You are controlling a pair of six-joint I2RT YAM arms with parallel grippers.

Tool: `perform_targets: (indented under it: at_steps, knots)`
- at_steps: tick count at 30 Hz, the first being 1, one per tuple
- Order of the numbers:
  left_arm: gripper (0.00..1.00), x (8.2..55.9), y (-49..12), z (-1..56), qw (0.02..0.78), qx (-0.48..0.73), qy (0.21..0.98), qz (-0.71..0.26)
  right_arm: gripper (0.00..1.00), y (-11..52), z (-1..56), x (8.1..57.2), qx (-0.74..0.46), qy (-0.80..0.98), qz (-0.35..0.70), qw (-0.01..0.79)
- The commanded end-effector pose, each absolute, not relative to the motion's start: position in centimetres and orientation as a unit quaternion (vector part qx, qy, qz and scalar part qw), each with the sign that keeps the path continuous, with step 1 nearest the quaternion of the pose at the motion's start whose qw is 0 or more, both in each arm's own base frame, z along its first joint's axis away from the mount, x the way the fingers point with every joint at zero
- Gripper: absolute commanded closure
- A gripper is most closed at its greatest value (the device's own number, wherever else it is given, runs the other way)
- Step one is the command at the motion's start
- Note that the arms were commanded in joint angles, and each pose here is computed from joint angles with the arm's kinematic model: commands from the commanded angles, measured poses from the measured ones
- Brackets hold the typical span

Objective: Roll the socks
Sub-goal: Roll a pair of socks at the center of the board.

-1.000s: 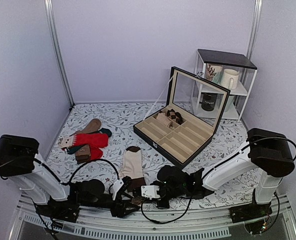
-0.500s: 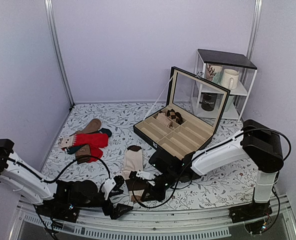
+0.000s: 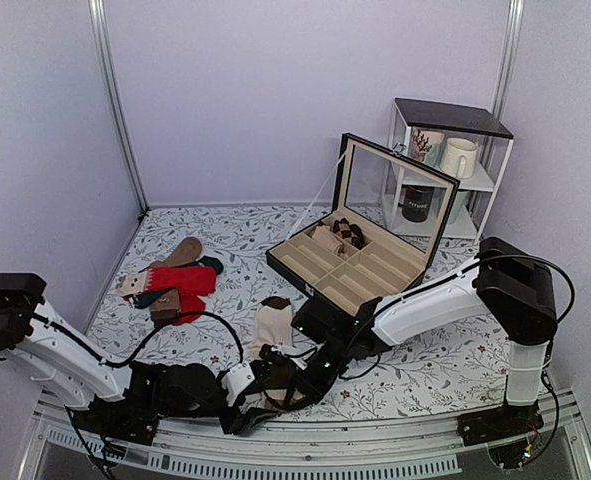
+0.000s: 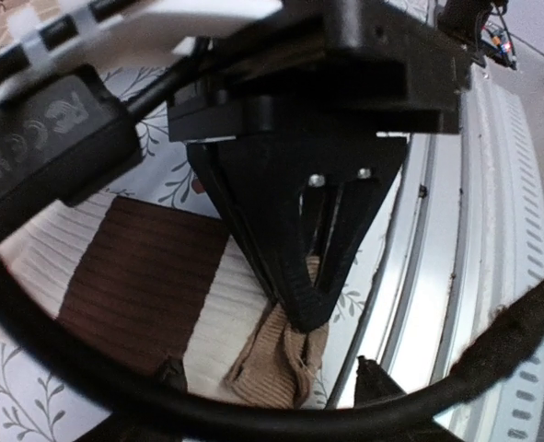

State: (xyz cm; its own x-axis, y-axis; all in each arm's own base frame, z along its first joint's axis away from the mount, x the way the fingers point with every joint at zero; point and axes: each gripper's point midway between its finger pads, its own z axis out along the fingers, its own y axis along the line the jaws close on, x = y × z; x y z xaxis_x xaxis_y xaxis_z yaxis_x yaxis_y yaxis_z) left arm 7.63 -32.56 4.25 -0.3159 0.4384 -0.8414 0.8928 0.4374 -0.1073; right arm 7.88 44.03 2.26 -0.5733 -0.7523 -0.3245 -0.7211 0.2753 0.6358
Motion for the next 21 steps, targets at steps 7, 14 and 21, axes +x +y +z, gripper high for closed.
perform_targets:
  at_steps: [7, 14, 21]
  knots:
    - [0.34, 6.1, -34.7, 3.6, 0.372, 0.470, 0.737, -0.313, 0.97, 43.4, -0.2, 8.8, 0.421, -0.830, -0.362, 0.050]
    - [0.48, 6.1, -34.6, 2.8, 0.366, 0.471, 0.742, -0.308, 0.97, 43.3, -0.3, 8.7, 0.415, -0.832, -0.364, 0.054]
    - [0.73, 6.3, -34.0, 1.6, 0.357, 0.463, 0.755, -0.297, 0.97, 43.3, -0.4, 8.7, 0.413, -0.831, -0.367, 0.057]
